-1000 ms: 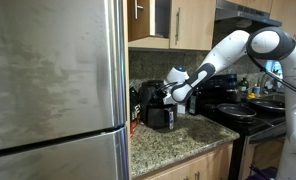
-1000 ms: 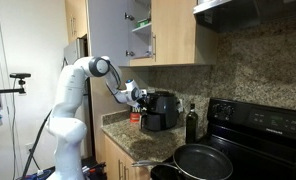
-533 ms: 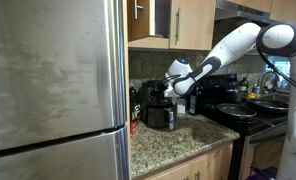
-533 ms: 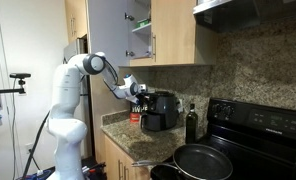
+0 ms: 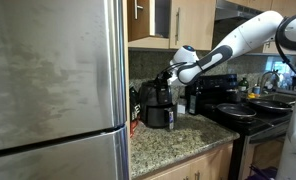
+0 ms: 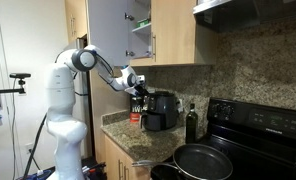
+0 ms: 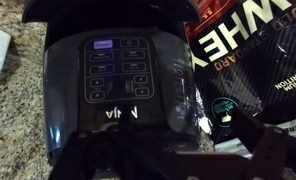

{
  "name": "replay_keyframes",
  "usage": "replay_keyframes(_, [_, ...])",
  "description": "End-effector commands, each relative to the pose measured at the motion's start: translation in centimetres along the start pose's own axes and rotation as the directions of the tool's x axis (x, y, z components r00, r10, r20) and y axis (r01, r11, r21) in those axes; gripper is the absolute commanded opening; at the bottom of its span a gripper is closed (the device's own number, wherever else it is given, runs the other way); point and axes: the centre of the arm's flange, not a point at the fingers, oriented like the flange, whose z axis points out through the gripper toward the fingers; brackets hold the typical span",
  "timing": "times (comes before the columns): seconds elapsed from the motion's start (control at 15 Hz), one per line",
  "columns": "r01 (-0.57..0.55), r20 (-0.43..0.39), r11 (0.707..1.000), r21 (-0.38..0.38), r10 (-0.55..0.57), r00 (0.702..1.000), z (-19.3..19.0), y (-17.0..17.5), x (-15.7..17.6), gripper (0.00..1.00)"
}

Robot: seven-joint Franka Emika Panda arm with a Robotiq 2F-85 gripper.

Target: Turn on the air fryer

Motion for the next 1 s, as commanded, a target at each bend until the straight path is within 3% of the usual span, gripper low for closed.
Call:
replay_keyframes(0.0, [-0.072,0.136,0.997,0.01,0.07,0.988,1.3,0.8,-0.9,1.0])
replay_keyframes(0.13, [-0.126,0.244,0.992,0.011,0.12,0.962,2.1,1.0,-1.9,1.0])
replay_keyframes(0.27, [-0.155,0.295,0.988,-0.004,0.149,0.944,3.0,1.5,-2.8,1.0])
replay_keyframes(0.33, [-0.139,0.249,0.99,0.009,0.132,0.959,2.3,0.5,-2.7,1.0])
replay_keyframes(0.53, [-0.156,0.271,0.988,-0.006,0.152,0.951,3.0,1.3,-3.0,1.0])
replay_keyframes(0.93, [-0.125,0.178,0.992,0.004,0.122,0.977,8.7,2.0,-4.1,1.0])
